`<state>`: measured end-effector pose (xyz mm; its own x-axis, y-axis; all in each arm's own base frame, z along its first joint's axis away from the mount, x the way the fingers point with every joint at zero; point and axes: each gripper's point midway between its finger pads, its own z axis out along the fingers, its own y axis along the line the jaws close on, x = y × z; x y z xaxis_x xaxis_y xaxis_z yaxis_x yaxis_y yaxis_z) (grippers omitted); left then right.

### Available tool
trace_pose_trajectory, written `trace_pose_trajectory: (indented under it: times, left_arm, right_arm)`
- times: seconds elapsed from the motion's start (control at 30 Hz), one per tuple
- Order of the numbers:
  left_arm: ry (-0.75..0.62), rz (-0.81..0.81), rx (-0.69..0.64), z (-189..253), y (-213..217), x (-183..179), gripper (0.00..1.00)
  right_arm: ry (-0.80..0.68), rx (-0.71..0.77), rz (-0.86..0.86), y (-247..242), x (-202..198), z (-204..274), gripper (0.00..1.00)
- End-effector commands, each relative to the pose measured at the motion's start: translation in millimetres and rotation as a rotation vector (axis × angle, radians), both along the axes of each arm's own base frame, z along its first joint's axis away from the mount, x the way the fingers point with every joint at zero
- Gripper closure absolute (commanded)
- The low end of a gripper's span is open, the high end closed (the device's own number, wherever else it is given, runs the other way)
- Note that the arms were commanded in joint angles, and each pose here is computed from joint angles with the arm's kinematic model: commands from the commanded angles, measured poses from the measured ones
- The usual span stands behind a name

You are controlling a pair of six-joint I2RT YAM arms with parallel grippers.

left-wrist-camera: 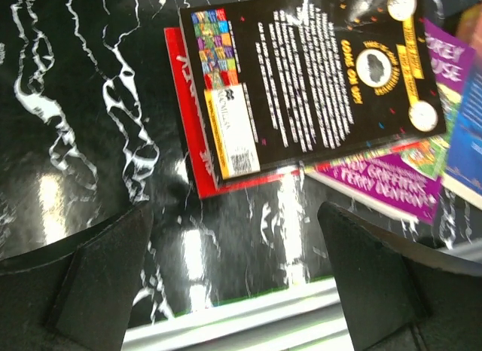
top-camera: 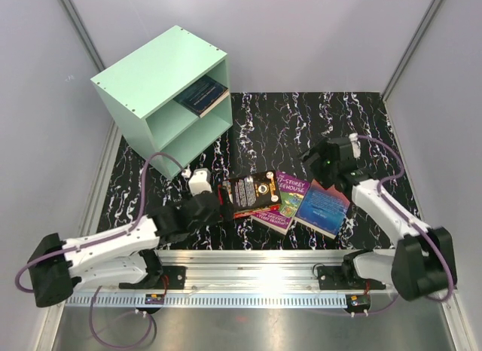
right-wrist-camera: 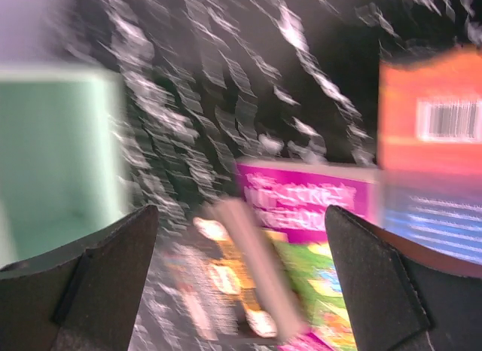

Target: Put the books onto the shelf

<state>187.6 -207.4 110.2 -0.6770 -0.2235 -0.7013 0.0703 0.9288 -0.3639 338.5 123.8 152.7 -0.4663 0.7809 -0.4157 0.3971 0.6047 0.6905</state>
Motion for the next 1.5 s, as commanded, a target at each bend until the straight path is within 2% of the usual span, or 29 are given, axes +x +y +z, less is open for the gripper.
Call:
trace_pose_trajectory:
  times: [0.0, 0.07, 0.2, 0.33, 0.73, 0.97, 1.3, 1.4, 1.47]
  left_arm:
    - [-0.048, 0.004, -0.079, 12.6, -26.9, 23.7, 0.05]
    - [-0.042, 0.008, -0.070, 3.3, -33.0, 29.3, 0.07]
    - [-0.035, 0.021, -0.063, -10.1, -31.9, 43.8, 0.07]
    - [-0.028, -0.004, -0.101, -17.6, -37.8, 56.7, 0.07]
    - [0.029, 0.031, -0.053, -40.0, -38.4, 78.3, 0.07]
    - [0.044, 0.014, -0.060, -48.0, -48.5, 84.8, 0.09]
    - [0.032, -0.023, -0.048, -43.8, -66.5, 98.7, 0.10]
    - [0.027, -0.030, -0.038, -42.4, -70.3, 103.6, 0.10]
    - [0.020, -0.039, -0.039, -39.2, -74.4, 106.2, 0.10]
  right_arm:
    - [0.222, -0.024, 0.236, 22.8, -34.9, -56.2, 0.00]
    - [0.267, 0.018, 0.268, 32.5, -36.8, -76.5, 0.00]
    - [0.193, 0.107, 0.312, 48.3, -32.5, -75.1, 0.02]
    - [0.166, 0.115, 0.347, 53.7, -28.4, -69.5, 0.04]
    - [0.130, 0.134, 0.401, 61.2, -28.1, -57.7, 0.09]
    - [0.120, 0.243, 0.442, 82.1, -31.7, -61.0, 0.13]
    - [0.109, 0.261, 0.508, 114.4, -43.9, -53.5, 0.16]
    - [0.113, 0.254, 0.506, 113.1, -46.7, -55.4, 0.19]
    - [0.117, 0.245, 0.505, 111.4, -49.4, -57.3, 0.25]
